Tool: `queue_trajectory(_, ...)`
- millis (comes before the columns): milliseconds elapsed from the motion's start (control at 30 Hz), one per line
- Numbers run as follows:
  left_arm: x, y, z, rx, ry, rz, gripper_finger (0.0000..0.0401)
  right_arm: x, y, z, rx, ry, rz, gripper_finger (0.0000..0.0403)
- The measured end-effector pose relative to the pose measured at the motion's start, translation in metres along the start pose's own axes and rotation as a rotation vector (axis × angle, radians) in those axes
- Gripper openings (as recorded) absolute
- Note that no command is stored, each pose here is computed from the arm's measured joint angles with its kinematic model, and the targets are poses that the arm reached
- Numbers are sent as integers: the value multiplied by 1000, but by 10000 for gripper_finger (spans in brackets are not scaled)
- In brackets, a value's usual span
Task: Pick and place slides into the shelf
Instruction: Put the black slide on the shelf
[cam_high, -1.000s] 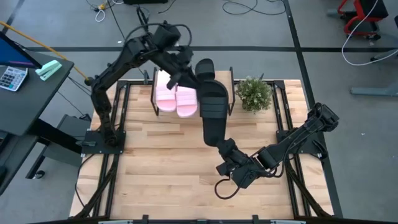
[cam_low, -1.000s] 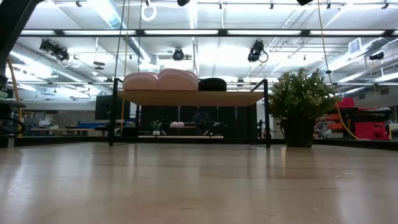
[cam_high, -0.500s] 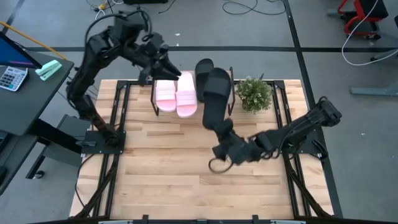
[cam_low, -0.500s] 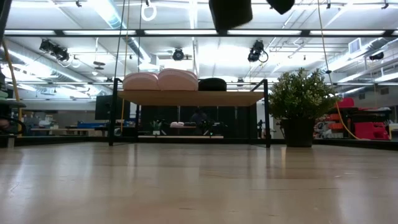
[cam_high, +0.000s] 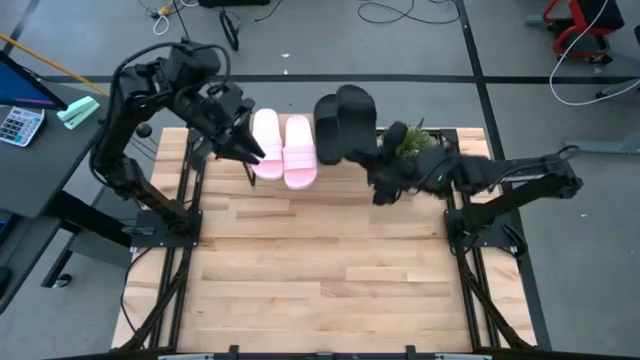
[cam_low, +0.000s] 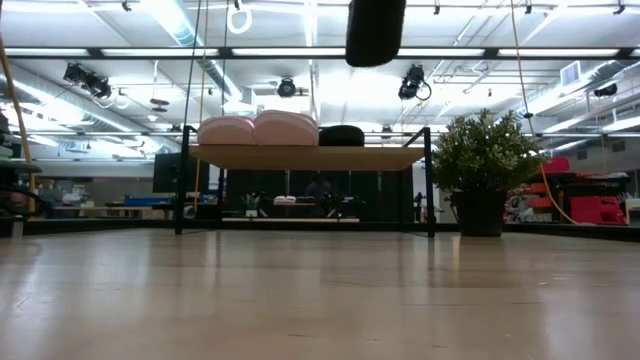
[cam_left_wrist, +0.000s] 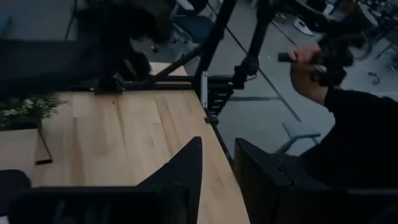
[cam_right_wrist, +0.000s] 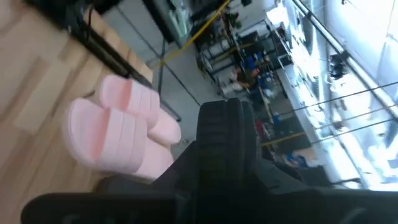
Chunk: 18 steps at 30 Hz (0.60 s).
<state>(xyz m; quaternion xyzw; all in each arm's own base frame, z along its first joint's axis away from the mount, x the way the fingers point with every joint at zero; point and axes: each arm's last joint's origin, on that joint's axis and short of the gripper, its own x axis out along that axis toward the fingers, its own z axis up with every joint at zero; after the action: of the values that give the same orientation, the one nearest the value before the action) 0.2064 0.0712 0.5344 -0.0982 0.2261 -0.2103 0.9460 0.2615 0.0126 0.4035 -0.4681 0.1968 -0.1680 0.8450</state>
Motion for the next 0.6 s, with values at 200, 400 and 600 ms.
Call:
queue_trajectory(200, 12, -11, 0, 28, 33, -19, 100, 1, -22, -36, 76, 73, 43, 69)
queue_trajectory(400, 21, -22, 0, 53, 64, -11, 94, 19, -26, -62, 82, 144, 117, 69)
queue_trajectory(600, 29, -32, -1, 25, 86, -58, 95, 41, -29, -90, 23, 215, 179, 69)
